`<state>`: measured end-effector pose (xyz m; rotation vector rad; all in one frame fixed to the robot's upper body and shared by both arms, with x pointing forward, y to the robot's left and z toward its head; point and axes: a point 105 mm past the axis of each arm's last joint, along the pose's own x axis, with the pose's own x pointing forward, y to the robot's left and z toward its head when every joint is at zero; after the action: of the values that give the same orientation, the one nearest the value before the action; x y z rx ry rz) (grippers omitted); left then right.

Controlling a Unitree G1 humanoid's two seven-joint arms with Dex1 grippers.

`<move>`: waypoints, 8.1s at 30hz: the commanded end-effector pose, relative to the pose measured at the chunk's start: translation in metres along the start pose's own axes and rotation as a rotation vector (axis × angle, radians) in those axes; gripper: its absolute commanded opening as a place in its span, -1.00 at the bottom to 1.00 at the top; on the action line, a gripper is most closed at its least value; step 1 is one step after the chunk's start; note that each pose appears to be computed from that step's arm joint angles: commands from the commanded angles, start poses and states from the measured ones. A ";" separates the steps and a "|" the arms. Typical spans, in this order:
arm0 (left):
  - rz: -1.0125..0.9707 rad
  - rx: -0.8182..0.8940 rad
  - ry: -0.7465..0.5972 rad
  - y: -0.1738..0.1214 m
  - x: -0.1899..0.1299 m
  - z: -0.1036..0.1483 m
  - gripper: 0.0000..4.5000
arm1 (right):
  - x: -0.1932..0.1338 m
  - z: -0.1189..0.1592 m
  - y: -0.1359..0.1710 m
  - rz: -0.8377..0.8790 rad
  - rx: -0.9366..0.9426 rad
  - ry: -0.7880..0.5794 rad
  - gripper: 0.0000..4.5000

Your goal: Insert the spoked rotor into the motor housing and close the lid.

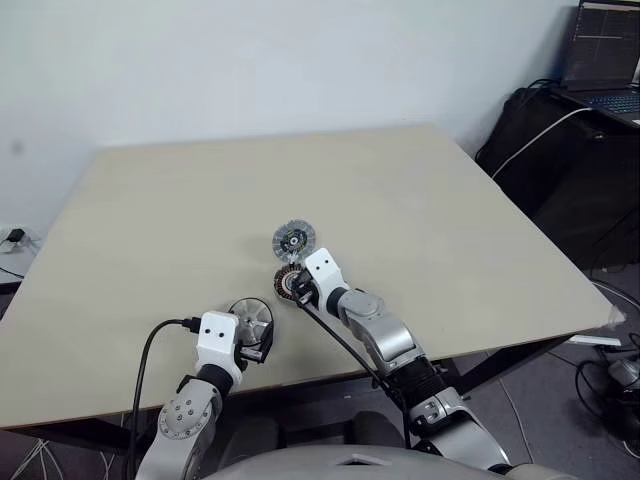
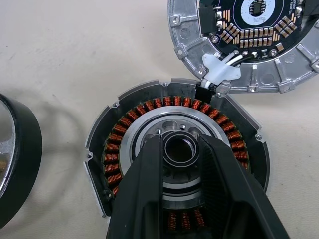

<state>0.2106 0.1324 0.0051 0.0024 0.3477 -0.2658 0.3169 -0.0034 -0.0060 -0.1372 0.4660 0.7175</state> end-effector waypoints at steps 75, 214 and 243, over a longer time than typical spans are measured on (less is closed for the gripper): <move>-0.040 -0.016 -0.027 -0.011 0.002 0.005 1.00 | -0.005 0.015 -0.004 0.029 -0.018 -0.054 0.62; -0.035 -0.041 -0.031 -0.012 0.004 0.003 1.00 | -0.007 0.037 -0.004 0.062 -0.336 -0.030 -0.42; -0.021 -0.059 -0.049 -0.013 0.007 0.002 1.00 | 0.002 0.038 -0.013 0.143 -0.693 0.077 -0.29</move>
<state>0.2088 0.1217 -0.0059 -0.0587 0.3598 -0.2692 0.3362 -0.0081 0.0144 -0.7585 0.3383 0.9822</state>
